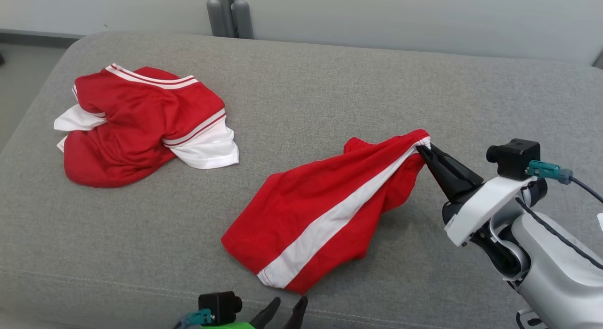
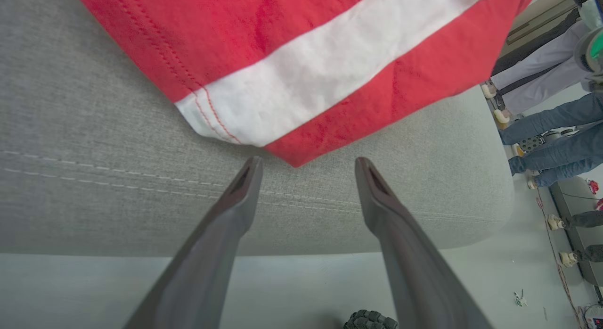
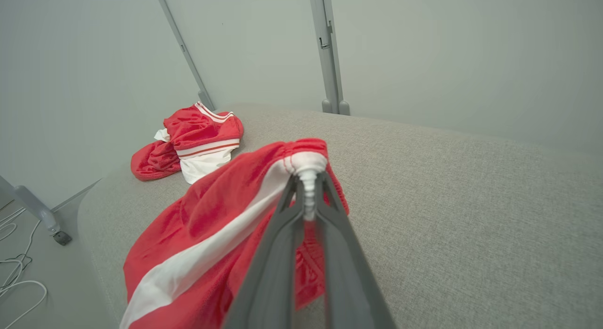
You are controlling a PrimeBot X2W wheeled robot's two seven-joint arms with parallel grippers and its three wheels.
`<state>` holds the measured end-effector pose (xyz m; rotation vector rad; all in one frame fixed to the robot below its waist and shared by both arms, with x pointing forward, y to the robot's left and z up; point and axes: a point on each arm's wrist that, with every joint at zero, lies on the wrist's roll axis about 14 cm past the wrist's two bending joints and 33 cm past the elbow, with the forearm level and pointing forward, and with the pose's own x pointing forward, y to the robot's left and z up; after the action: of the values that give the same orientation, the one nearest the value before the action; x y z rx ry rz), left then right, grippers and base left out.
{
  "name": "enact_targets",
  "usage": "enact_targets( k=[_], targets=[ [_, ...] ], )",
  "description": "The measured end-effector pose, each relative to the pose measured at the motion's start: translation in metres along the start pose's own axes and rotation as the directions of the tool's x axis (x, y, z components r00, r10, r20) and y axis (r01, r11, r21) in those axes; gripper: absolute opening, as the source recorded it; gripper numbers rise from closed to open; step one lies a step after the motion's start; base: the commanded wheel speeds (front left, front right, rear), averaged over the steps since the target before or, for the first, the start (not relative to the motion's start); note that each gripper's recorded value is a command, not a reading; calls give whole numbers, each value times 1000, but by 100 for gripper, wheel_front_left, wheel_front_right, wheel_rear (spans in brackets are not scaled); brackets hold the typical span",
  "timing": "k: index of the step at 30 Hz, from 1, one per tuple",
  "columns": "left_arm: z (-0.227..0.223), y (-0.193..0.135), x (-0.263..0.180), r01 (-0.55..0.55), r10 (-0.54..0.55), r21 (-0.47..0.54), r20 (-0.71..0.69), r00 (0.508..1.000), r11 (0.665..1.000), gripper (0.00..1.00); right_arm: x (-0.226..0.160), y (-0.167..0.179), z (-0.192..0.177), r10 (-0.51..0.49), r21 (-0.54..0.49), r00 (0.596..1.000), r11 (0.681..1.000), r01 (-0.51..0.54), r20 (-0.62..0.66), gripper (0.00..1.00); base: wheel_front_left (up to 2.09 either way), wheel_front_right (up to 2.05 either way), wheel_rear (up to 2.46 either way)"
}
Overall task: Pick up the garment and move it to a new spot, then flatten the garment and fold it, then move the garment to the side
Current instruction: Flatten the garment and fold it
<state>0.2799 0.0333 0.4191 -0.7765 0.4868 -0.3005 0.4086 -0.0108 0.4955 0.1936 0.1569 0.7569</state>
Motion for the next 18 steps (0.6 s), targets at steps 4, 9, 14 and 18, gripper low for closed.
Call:
enact_targets(
  k=[4, 9, 14, 18],
  targets=[
    [-8, 8, 4, -31, 31, -15, -28, 999, 999, 100, 3, 3, 0, 23, 13, 1000, 1000, -23, -21, 0, 0, 0, 0],
    [9, 30, 12, -102, 106, -105, 26, 994, 989, 100, 5, 8, -11, 49, 37, 997, 998, -47, -59, 0, 0, 0, 0],
    [2, 48, 12, -158, 160, -151, 0, 987, 976, 100, 6, 1, -14, 52, 46, 996, 998, -48, -77, 0, 0, 0, 0],
    [-6, 59, 13, -186, 182, -144, -39, 982, 972, 100, 7, -5, -12, 47, 46, 996, 998, -43, -77, 0, 0, 0, 0]
  ],
)
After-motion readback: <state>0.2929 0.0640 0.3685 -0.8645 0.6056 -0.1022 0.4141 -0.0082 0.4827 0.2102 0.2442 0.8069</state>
